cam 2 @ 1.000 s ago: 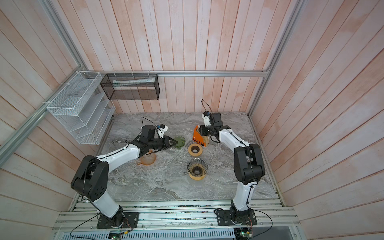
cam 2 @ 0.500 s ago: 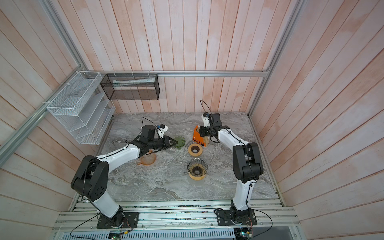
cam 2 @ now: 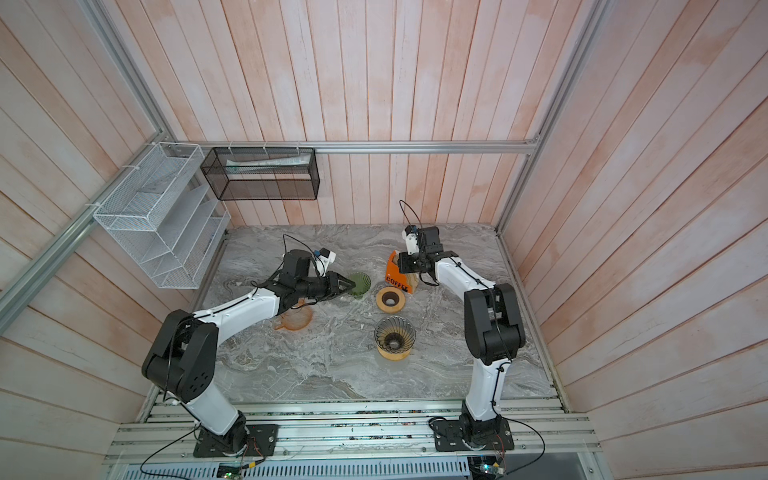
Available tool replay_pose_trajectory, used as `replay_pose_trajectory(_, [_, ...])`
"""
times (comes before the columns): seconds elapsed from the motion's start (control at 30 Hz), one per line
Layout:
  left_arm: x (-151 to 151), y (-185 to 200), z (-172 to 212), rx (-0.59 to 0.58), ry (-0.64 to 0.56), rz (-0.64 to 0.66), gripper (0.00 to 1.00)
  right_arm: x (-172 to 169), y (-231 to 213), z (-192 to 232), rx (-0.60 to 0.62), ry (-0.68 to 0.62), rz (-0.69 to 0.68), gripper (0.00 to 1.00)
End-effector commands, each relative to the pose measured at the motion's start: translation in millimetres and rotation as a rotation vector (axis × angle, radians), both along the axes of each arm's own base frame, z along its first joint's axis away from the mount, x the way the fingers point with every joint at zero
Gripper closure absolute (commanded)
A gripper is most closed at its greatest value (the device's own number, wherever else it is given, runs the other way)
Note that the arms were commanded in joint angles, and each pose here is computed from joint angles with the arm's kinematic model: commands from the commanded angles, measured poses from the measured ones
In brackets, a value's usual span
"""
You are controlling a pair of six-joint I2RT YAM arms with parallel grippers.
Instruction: Place the coffee filter in the dripper
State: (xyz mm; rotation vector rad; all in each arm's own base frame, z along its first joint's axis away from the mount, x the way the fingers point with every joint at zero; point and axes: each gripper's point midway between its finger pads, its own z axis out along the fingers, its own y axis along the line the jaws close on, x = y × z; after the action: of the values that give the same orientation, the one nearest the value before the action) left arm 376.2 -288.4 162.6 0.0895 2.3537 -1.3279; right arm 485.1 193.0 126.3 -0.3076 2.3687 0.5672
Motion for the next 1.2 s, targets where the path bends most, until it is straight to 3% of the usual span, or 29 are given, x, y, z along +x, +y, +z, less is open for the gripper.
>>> replay_pose_trajectory(0.0, [-1,1,-7,-0.004,0.013,-0.012,0.73,3,4,-2,-0.008,0.006,0.011,0.99])
replay_pose_trajectory(0.7, [-3,3,-5,-0.008,0.005,-0.007,0.74,-2,-1,28,-0.034,-0.053,-0.012,1.0])
replay_pose_trajectory(1.17, [-3,4,-3,-0.011,-0.001,-0.003,0.74,-8,-3,26,-0.048,-0.043,-0.026,1.0])
